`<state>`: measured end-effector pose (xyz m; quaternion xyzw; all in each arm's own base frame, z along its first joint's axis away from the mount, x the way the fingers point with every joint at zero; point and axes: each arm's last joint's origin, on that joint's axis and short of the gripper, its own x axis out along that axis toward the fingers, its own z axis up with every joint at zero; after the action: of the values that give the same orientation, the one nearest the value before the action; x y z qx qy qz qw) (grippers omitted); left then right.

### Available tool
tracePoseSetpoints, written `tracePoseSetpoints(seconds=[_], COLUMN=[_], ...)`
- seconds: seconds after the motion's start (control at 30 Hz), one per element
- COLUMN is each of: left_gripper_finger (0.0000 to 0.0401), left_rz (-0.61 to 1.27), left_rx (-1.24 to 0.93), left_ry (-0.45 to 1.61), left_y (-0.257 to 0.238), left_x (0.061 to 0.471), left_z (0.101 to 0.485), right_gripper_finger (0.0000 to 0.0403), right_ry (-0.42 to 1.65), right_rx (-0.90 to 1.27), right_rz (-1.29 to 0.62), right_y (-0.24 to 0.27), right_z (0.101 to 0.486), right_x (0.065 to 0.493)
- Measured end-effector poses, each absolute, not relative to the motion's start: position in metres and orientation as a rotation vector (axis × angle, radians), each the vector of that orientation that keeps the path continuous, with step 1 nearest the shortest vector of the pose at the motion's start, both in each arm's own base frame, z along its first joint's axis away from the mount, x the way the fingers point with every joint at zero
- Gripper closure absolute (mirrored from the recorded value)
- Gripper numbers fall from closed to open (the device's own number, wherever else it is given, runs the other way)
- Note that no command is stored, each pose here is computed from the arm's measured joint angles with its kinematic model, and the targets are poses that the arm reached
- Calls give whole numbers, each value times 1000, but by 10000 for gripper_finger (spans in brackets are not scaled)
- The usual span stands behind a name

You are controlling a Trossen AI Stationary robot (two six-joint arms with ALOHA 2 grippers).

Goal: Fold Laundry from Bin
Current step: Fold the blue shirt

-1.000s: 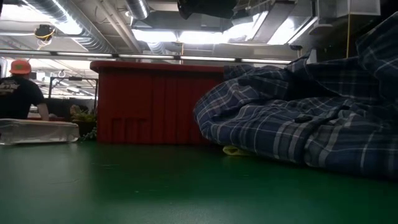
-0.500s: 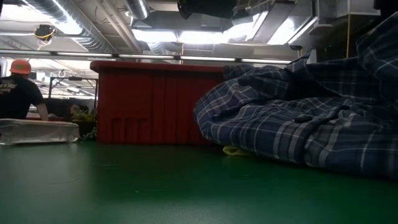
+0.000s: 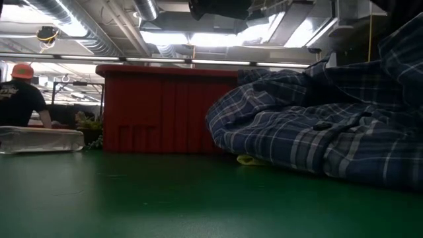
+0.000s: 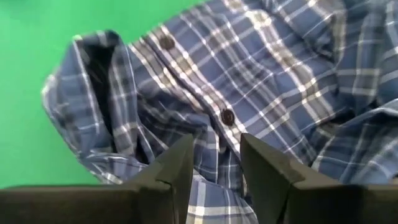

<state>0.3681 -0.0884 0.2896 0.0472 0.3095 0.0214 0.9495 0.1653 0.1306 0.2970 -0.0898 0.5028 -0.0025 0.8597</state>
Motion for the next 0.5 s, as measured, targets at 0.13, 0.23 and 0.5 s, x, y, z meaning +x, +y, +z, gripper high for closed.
tracePoseSetpoints(seconds=[0.13,0.23,0.5], left_gripper_finger=[273,273,273], left_rz=[43,43,44], left_rx=[96,96,96], left_ry=[629,629,629], left_y=[-89,-88,-88], left_x=[368,368,368], left_z=[290,290,290], right_gripper_finger=[269,269,269], right_ry=[1138,1187,1376], right_rx=[-182,-169,-145], right_rz=[-56,-133,-217], right_y=[127,113,65], right_z=[280,269,259], right_x=[179,189,199])
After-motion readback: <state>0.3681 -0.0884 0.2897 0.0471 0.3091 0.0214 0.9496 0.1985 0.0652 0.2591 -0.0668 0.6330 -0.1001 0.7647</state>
